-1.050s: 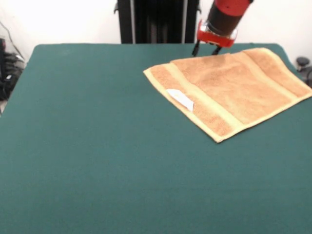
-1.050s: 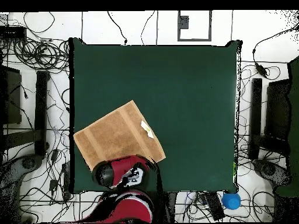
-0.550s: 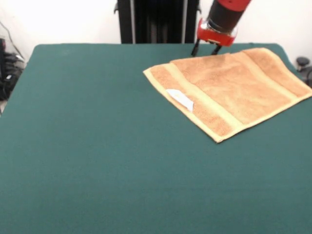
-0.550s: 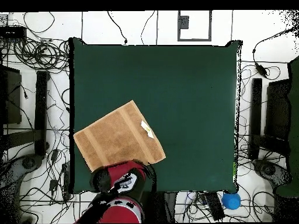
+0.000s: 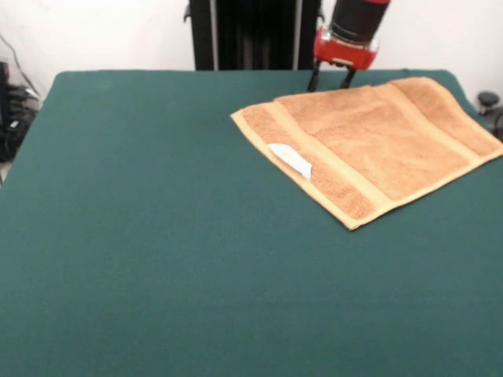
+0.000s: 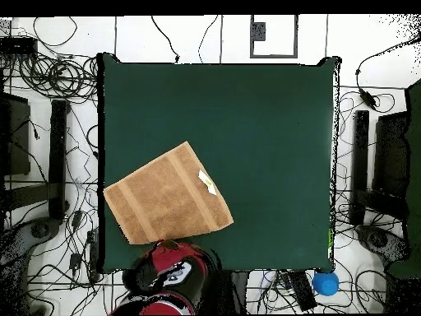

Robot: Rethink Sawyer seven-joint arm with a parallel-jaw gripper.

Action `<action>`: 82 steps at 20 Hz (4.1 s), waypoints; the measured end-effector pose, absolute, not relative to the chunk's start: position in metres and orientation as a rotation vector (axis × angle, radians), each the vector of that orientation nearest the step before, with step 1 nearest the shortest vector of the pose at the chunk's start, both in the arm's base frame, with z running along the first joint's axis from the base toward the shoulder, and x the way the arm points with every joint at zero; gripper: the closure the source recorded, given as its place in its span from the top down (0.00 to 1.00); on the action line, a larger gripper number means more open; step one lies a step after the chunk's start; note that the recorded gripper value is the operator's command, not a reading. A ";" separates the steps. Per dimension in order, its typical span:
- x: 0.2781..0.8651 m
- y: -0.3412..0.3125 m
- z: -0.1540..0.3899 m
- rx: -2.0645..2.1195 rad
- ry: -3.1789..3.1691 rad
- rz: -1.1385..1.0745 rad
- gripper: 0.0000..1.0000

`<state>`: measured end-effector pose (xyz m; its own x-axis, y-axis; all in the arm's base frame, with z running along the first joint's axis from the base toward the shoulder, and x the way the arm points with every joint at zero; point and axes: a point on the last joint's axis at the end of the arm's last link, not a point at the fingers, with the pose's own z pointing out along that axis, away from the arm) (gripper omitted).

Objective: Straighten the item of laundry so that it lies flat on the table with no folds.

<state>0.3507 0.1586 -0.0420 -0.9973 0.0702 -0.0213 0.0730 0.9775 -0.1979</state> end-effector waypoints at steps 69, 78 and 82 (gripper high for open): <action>0.286 0.108 -0.064 0.049 2.471 0.233 1.00; 0.289 0.105 -0.065 0.016 2.464 0.250 1.00; 0.289 0.104 -0.065 0.004 2.463 0.257 1.00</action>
